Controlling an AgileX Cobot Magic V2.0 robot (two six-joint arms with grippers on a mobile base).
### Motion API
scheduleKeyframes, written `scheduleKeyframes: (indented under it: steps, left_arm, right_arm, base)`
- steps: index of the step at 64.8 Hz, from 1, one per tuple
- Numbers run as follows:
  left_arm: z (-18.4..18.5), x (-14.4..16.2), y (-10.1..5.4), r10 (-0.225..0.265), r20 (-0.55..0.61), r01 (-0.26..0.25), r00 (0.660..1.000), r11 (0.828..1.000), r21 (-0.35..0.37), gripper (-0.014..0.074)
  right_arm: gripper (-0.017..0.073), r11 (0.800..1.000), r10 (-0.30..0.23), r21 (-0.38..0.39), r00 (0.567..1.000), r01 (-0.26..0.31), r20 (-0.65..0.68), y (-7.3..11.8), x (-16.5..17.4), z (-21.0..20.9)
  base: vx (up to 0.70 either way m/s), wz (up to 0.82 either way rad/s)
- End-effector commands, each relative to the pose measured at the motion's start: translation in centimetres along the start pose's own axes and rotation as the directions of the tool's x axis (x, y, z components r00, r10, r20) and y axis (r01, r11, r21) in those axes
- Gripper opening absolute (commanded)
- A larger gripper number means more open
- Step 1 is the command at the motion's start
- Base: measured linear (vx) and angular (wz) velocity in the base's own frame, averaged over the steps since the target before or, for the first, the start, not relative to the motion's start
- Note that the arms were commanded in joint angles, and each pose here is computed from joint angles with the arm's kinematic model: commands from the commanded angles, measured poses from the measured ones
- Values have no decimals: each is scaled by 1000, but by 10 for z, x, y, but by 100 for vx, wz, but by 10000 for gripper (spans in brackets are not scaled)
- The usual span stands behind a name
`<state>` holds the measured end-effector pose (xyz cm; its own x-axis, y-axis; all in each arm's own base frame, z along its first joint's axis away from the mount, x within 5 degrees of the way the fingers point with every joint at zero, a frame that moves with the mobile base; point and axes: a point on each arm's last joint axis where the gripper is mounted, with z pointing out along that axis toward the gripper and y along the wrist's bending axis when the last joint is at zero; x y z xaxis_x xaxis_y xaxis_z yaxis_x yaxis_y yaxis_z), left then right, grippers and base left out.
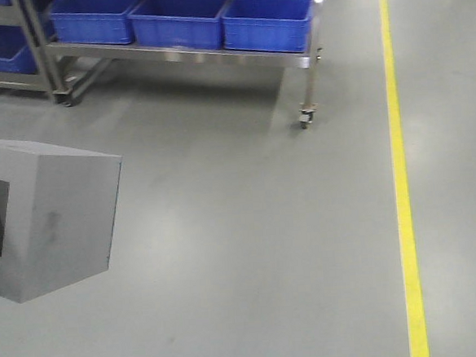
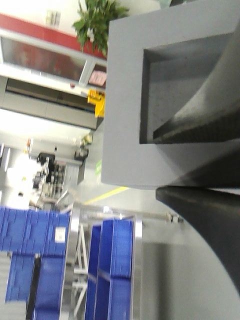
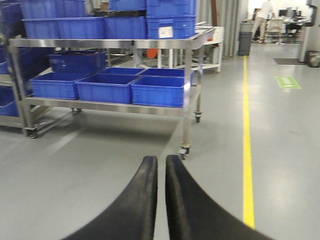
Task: Sort gray base to blue bin
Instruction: 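Turn the base away from the table holding the block in the left gripper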
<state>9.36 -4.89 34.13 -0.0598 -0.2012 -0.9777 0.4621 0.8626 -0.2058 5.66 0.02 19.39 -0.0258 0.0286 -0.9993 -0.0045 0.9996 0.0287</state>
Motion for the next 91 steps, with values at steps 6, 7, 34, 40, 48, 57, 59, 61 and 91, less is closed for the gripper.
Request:
scheduleKeyframes:
  steps: [6, 7, 34, 40, 48, 57, 59, 61, 91]
  left_arm:
    - [-2, -20, -3, -21, 138, 20, 990, 1000, 12, -6]
    - [-2, -20, -3, -21, 138, 20, 990, 1000, 12, -6]
    - [-2, -20, -3, -21, 138, 20, 990, 1000, 12, -6]
    - [-2, -20, -3, -21, 138, 20, 990, 1000, 12, -6]
    - [-2, -20, -3, -21, 138, 20, 990, 1000, 12, -6]
    - [-2, -20, -3, -21, 138, 20, 990, 1000, 12, -6]
    - [-2, -20, -3, -21, 138, 20, 990, 1000, 12, -6]
    - [-2, -20, -3, -21, 138, 20, 990, 1000, 12, -6]
    - [-2, -20, -3, -21, 137, 20, 990, 1000, 12, -6]
  right_arm:
    - [-4, 1000, -13, 0, 996, 13, 92, 0, -9, -1]
    - [-4, 1000, -13, 0, 996, 13, 92, 0, -9, -1]
    - [-4, 1000, -13, 0, 996, 13, 92, 0, -9, -1]
    - [-4, 1000, -13, 0, 996, 13, 92, 0, -9, -1]
    - [-4, 1000, -13, 0, 996, 13, 92, 0, -9, -1]
    - [-4, 1000, -13, 0, 996, 13, 92, 0, -9, -1]
    - [-4, 1000, -13, 0, 996, 13, 92, 0, -9, -1]
    - [-4, 1000, -13, 0, 996, 13, 92, 0, -9, -1]
    - [-4, 1000, -13, 0, 996, 13, 92, 0, -9, -1]
  base:
    - [16, -36]
    - [17, -34]
    - [23, -18]
    - [29, -1]
    - [30, 1]
    - [31, 2]
    - [31, 1]
    - [32, 1]
    - [35, 1]
